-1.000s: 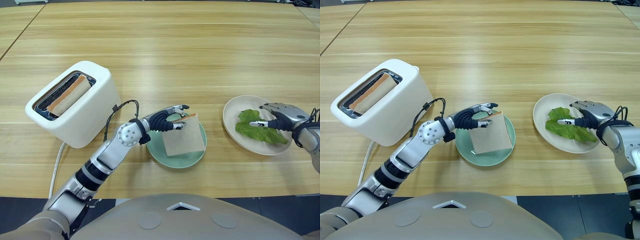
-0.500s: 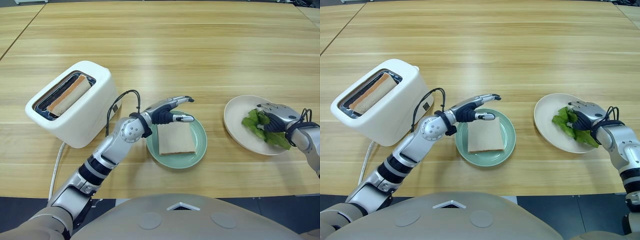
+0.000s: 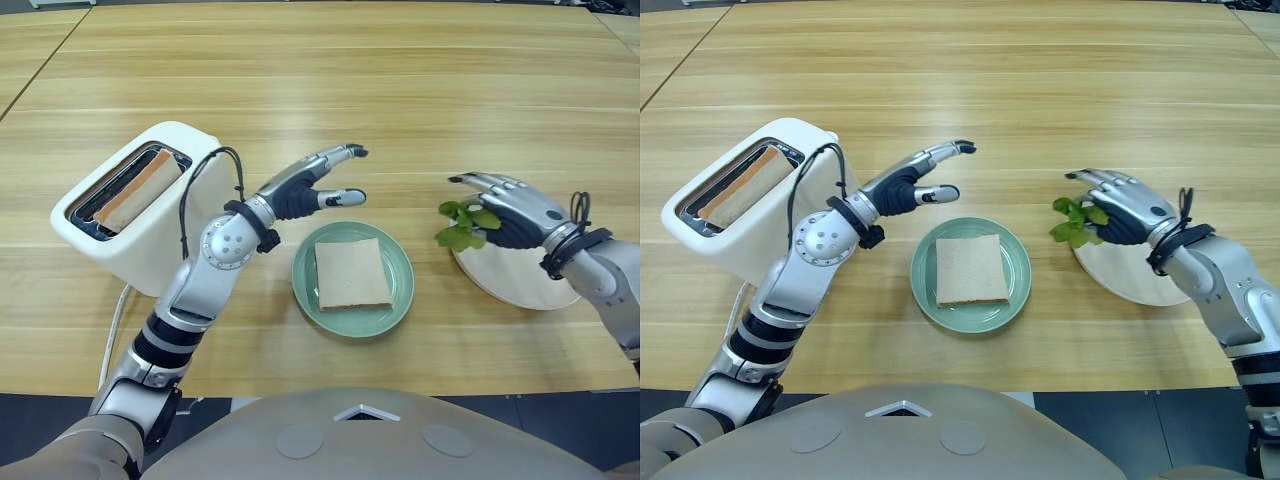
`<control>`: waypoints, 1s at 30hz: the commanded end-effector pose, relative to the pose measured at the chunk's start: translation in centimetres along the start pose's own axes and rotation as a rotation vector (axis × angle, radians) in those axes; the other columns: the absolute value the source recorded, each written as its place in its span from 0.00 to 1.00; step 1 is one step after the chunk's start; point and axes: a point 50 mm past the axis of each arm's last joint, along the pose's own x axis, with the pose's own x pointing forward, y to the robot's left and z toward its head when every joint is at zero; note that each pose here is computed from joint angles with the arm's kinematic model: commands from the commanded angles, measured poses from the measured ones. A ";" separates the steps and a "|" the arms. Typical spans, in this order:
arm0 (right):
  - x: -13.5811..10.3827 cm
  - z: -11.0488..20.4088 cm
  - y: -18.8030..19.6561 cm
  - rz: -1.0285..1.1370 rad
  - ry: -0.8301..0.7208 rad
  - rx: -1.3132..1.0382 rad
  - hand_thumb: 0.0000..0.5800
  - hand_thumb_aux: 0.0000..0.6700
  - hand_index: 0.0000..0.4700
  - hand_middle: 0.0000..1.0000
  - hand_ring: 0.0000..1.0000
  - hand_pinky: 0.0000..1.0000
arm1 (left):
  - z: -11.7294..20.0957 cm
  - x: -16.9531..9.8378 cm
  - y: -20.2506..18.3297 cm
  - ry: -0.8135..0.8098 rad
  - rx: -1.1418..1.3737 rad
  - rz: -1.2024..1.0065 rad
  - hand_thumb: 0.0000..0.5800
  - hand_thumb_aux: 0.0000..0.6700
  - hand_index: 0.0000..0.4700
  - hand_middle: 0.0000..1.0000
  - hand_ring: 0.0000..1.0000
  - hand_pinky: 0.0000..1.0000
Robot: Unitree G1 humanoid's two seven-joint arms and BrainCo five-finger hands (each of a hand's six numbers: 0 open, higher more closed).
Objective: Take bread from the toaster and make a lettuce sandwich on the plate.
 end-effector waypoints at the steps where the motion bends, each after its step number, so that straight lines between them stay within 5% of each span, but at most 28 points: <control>1: 1.3 3.9 1.9 0.111 -0.207 0.062 1.00 1.00 1.00 0.00 0.00 0.00 | 0.1 -1.3 4.4 0.018 0.078 0.113 0.00 0.00 0.00 0.00 0.00 0.00; 11: 6.2 9.2 2.2 0.046 -0.527 0.007 1.00 1.00 1.00 0.00 0.00 0.00 | 0.1 -5.6 13.9 0.131 0.459 0.385 0.00 0.00 0.00 0.00 0.00 0.00; 19: 7.4 10.2 2.9 0.014 -0.548 -0.067 1.00 1.00 1.00 0.00 0.00 0.00 | -0.3 -7.1 13.0 0.211 0.649 0.184 0.00 0.00 0.00 0.00 0.00 0.00; 20: 7.4 10.1 3.1 0.023 -0.537 -0.082 0.98 0.87 0.87 0.00 0.00 0.00 | -0.7 -7.5 12.3 0.234 0.674 0.116 0.00 0.00 0.00 0.00 0.00 0.00; 24: 7.5 9.7 3.8 0.041 -0.516 -0.114 0.76 0.51 0.51 0.00 0.00 0.00 | -0.5 -8.9 13.1 0.283 0.720 0.098 0.00 0.00 0.00 0.00 0.00 0.00; 25: 7.5 9.6 4.0 0.047 -0.507 -0.129 0.50 0.29 0.29 0.00 0.00 0.00 | -0.4 -9.3 13.4 0.297 0.727 0.102 0.00 0.00 0.00 0.00 0.00 0.00; 27: 7.6 9.3 4.3 0.058 -0.494 -0.145 0.07 0.04 0.04 0.00 0.00 0.00 | 0.0 -10.0 13.8 0.304 0.743 0.112 0.00 0.00 0.00 0.00 0.00 0.00; 30: 7.6 9.2 4.5 0.058 -0.488 -0.148 0.00 0.00 0.00 0.00 0.00 0.00 | 0.3 -10.6 13.9 0.322 0.764 0.116 0.00 0.00 0.00 0.00 0.00 0.00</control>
